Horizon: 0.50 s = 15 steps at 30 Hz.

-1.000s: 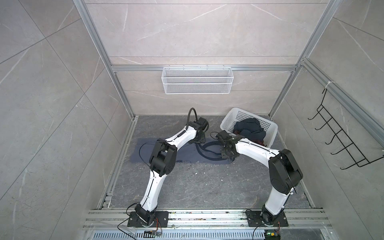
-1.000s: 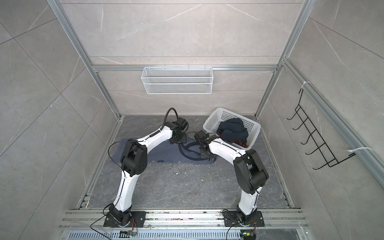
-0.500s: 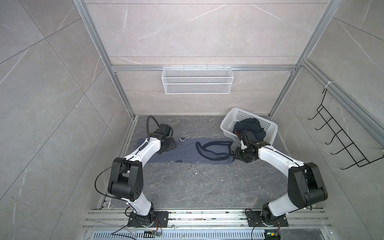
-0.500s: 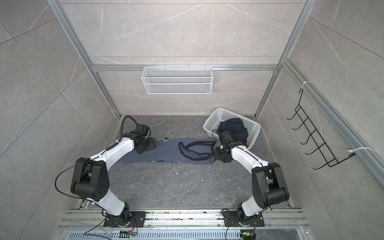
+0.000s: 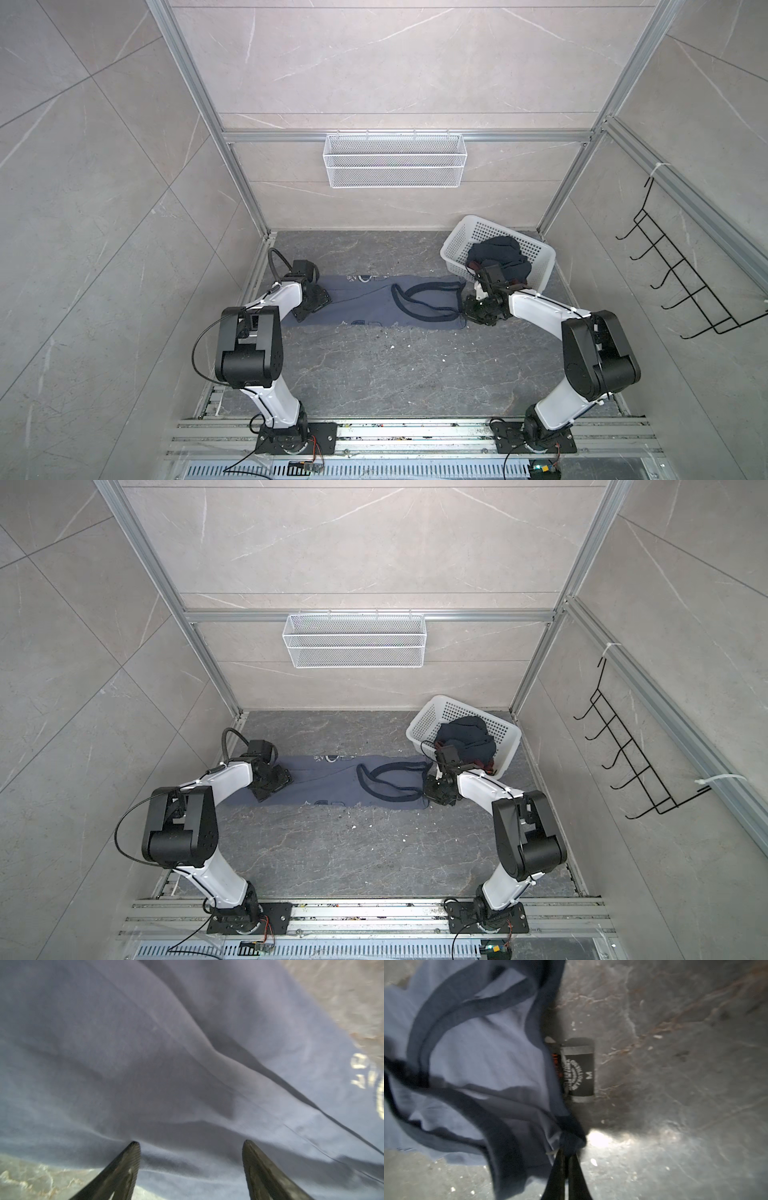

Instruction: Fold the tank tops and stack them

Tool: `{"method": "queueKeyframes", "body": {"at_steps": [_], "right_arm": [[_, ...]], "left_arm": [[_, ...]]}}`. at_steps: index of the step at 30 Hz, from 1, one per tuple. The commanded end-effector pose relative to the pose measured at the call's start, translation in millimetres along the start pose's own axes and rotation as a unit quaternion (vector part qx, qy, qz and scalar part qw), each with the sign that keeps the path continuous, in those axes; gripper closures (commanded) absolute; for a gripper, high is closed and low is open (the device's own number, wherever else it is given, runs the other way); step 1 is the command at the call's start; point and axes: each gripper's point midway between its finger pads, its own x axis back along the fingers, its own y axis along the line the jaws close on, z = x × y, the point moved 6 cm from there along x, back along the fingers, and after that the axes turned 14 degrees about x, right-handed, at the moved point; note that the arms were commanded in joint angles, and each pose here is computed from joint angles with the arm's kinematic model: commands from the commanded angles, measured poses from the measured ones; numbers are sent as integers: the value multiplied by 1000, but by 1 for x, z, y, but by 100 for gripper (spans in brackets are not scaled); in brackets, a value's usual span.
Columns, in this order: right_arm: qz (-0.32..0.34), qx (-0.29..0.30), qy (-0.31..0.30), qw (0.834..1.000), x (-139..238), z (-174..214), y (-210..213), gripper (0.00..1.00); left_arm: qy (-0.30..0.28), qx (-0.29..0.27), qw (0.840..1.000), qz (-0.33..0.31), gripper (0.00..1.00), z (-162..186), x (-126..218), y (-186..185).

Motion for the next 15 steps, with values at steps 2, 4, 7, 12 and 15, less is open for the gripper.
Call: {"method": "queueKeyframes", "body": {"at_steps": [2, 4, 7, 12, 15], "right_arm": [[55, -16, -3, 998, 10, 9, -21, 100], [62, -22, -4, 998, 10, 9, -25, 100], [66, -31, -4, 997, 10, 10, -33, 100], [35, -17, -10, 999, 11, 5, -26, 91], [45, -9, -16, 999, 20, 3, -26, 63]], "left_arm": [[5, 24, 1000, -5, 20, -6, -7, 9], [5, 31, 999, -9, 20, -8, -8, 14], [2, 42, 999, -12, 20, -11, -7, 19], [3, 34, 999, 2, 19, -13, -4, 15], [4, 30, 999, 16, 18, -12, 1, 11]]}}
